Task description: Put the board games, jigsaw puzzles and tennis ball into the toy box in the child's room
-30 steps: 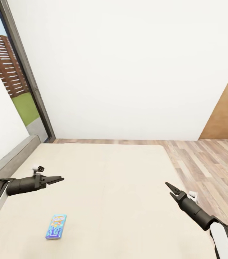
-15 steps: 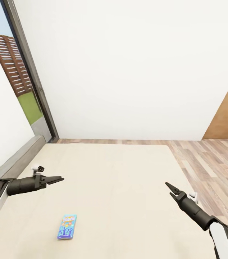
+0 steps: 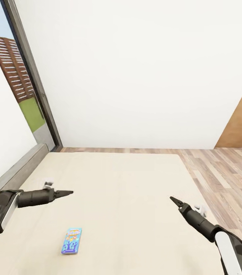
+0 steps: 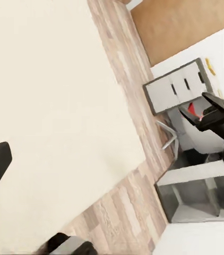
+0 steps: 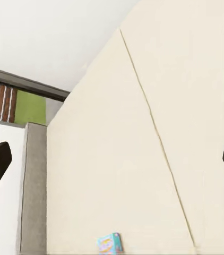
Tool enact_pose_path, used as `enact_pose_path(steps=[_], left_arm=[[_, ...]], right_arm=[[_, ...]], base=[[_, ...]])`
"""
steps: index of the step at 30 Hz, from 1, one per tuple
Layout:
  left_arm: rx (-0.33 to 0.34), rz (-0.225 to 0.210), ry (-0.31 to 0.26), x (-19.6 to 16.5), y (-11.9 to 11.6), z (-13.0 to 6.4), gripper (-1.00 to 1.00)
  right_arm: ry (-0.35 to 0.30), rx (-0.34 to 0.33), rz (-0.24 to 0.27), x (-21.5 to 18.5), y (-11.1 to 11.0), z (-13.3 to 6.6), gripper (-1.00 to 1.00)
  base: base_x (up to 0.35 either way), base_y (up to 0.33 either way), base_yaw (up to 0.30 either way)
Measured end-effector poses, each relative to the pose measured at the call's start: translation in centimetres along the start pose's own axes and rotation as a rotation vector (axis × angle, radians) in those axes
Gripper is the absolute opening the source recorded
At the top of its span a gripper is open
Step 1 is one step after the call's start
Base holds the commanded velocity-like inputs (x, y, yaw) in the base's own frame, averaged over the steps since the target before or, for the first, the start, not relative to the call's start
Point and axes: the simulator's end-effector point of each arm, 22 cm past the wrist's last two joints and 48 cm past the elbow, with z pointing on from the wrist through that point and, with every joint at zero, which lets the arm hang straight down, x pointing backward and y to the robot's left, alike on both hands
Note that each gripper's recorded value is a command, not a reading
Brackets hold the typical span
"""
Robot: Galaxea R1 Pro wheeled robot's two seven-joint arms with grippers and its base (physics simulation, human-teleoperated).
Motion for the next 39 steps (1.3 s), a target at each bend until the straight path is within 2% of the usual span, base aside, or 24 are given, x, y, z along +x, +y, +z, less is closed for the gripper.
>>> enact_pose_path(steps=[3, 5, 7, 8, 9, 12, 16, 19, 24, 25, 28, 39], left_arm=[[-0.126, -0.016, 0.004, 0.6, 2.5, 2.0, 1.0], [-0.26, -0.024, 0.008, 1.1, 5.1, 3.4, 1.0], [-0.327, -0.028, 0.009, 1.4, 6.2, 4.1, 1.0], [-0.394, -0.033, 0.012, 1.7, 7.3, 5.0, 1.0], [-0.43, -0.037, 0.014, 2.0, 7.8, 5.4, 1.0], [-0.612, -0.061, 0.03, 3.5, 10.8, 6.7, 1.0], [-0.754, -0.061, 0.022, 4.6, 13.2, 7.2, 1.0], [-0.813, -0.054, 0.006, 5.2, 14.6, 7.2, 1.0], [-0.851, -0.051, -0.003, 5.6, 15.7, 7.0, 1.0], [-0.854, -0.049, -0.005, 5.7, 15.7, 7.2, 1.0], [-0.855, -0.046, -0.006, 5.8, 15.7, 7.3, 1.0], [-0.858, -0.048, -0.003, 5.9, 15.8, 7.2, 1.0]], right_arm=[[0.032, 0.101, -0.056, 0.8, -0.2, 1.0, 1.0], [0.061, 0.188, -0.161, 1.7, 1.3, 1.9, 1.0], [0.08, 0.239, -0.228, 2.5, 2.0, 2.2, 1.0], [0.093, 0.301, -0.284, 3.3, 2.4, 2.5, 1.0], [0.098, 0.336, -0.315, 3.6, 2.6, 2.6, 1.0], [0.109, 0.496, -0.435, 5.0, 3.1, 2.9, 1.0], [0.105, 0.604, -0.508, 5.7, 3.4, 2.4, 1.0], [0.101, 0.621, -0.528, 5.9, 3.8, 2.4, 1.0], [0.105, 0.582, -0.532, 6.6, 5.0, 3.0, 1.0], [0.105, 0.554, -0.533, 6.8, 5.8, 3.2, 1.0], [0.105, 0.543, -0.534, 6.9, 6.1, 3.3, 1.0], [0.103, 0.539, -0.538, 6.9, 6.4, 3.3, 1.0]], base=[[0.0, 0.0, 0.0], [0.0, 0.0, 0.0], [0.0, 0.0, 0.0], [0.0, 0.0, 0.0], [0.0, 0.0, 0.0], [0.0, 0.0, 0.0], [0.0, 0.0, 0.0], [0.0, 0.0, 0.0], [0.0, 0.0, 0.0], [0.0, 0.0, 0.0], [0.0, 0.0, 0.0], [0.0, 0.0, 0.0]])
